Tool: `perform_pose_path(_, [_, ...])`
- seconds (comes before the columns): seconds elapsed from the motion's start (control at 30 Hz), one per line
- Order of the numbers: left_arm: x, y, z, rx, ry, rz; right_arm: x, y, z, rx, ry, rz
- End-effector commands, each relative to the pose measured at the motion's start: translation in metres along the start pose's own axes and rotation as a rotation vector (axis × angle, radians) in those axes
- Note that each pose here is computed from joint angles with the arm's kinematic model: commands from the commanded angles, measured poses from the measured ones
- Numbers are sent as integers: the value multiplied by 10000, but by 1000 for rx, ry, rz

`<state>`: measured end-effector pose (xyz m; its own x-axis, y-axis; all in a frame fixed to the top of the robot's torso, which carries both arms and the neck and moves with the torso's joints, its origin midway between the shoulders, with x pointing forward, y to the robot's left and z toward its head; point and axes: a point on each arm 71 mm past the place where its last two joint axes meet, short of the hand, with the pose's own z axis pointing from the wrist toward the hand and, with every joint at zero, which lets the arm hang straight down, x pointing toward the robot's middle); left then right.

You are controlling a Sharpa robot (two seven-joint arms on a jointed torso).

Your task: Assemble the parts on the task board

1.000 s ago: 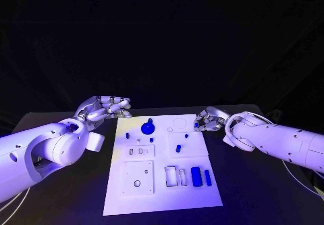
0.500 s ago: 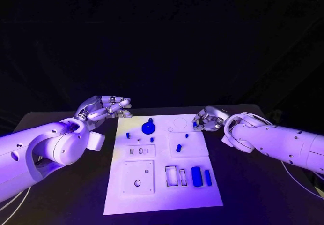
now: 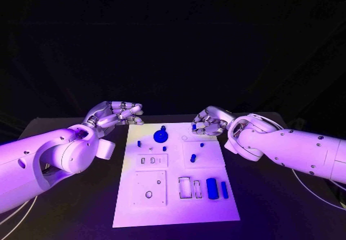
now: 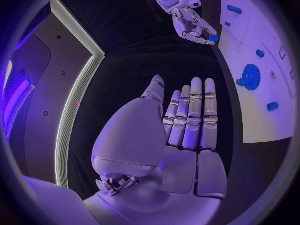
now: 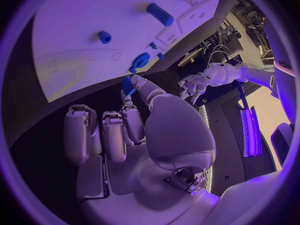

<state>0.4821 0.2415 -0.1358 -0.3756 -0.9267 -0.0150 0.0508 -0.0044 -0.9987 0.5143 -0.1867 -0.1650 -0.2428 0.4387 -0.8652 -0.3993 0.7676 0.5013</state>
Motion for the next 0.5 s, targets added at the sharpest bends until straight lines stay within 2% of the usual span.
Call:
perform_pose_path(0.03, [37,-3,13,4,19,-8,94,177,44,14,14,-59])
perform_pose_path(0.27, [66,6,31,2,21,-12,397,585,119,-76,80,-86])
perform_pose_path(0.5, [83,8,36,1,23,-13,680,796,133,-133,125,-122])
